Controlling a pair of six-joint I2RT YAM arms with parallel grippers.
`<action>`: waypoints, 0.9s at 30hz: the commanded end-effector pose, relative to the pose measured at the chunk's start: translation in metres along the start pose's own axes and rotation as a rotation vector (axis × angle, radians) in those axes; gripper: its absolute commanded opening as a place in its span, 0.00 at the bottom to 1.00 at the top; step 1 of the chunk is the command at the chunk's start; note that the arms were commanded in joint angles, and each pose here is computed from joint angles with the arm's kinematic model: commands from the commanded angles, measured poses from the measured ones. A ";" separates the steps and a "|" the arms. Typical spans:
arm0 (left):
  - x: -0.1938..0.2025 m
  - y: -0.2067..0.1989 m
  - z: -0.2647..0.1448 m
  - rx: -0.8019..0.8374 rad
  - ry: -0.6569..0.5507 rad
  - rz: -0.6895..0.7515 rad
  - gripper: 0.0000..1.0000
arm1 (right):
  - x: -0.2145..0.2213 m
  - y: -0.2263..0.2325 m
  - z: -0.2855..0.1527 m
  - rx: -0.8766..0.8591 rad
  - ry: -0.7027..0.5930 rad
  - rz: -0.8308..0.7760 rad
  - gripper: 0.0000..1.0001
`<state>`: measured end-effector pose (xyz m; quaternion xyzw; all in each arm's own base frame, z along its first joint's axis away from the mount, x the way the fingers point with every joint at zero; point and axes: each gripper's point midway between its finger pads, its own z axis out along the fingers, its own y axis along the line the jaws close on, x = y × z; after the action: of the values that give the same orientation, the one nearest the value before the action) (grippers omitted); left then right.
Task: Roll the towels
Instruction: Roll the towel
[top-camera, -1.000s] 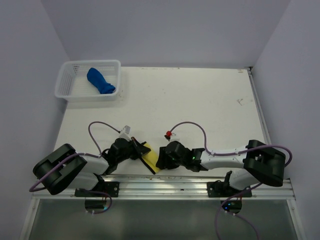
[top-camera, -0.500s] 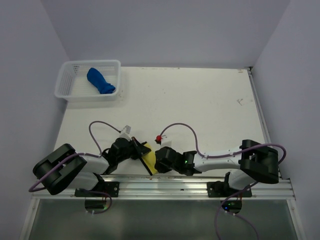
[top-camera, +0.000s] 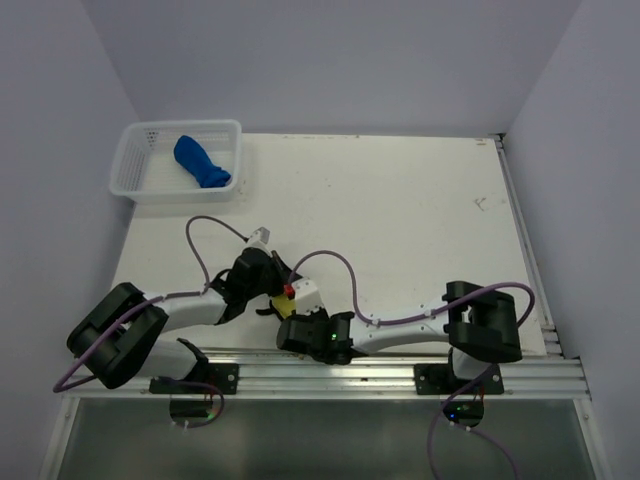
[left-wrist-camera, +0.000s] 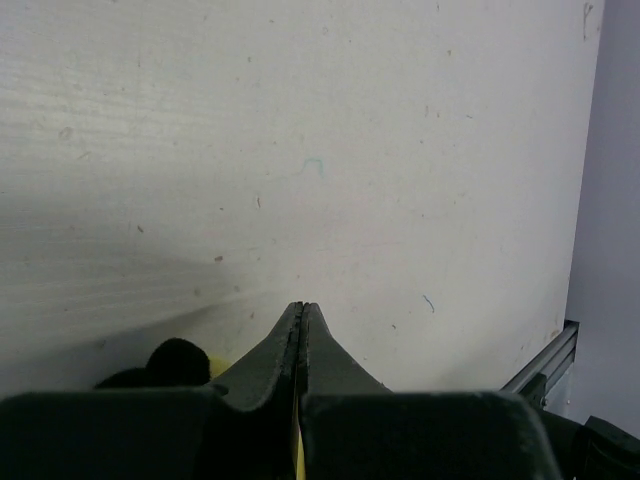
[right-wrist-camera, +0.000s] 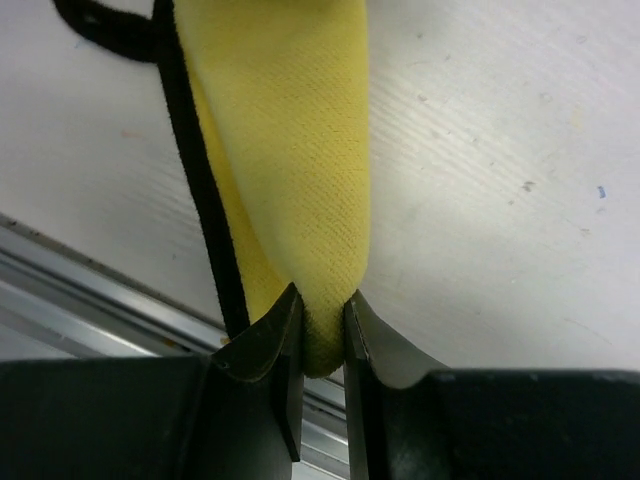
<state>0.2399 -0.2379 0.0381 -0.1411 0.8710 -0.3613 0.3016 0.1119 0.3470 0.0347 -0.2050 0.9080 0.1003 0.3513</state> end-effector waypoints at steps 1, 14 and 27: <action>-0.010 -0.005 0.002 -0.023 -0.006 0.034 0.00 | -0.024 -0.023 -0.001 0.183 -0.079 -0.024 0.03; -0.013 -0.017 -0.011 0.011 -0.012 0.005 0.00 | -0.038 -0.042 0.014 0.483 -0.167 -0.182 0.00; 0.008 -0.003 -0.010 0.022 0.042 -0.035 0.00 | -0.034 -0.029 0.022 0.494 -0.180 -0.241 0.09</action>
<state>0.2358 -0.2372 0.0501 -0.1439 0.8711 -0.3672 0.2925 0.1595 0.3304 0.0324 -0.2188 0.8414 -0.1684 0.4646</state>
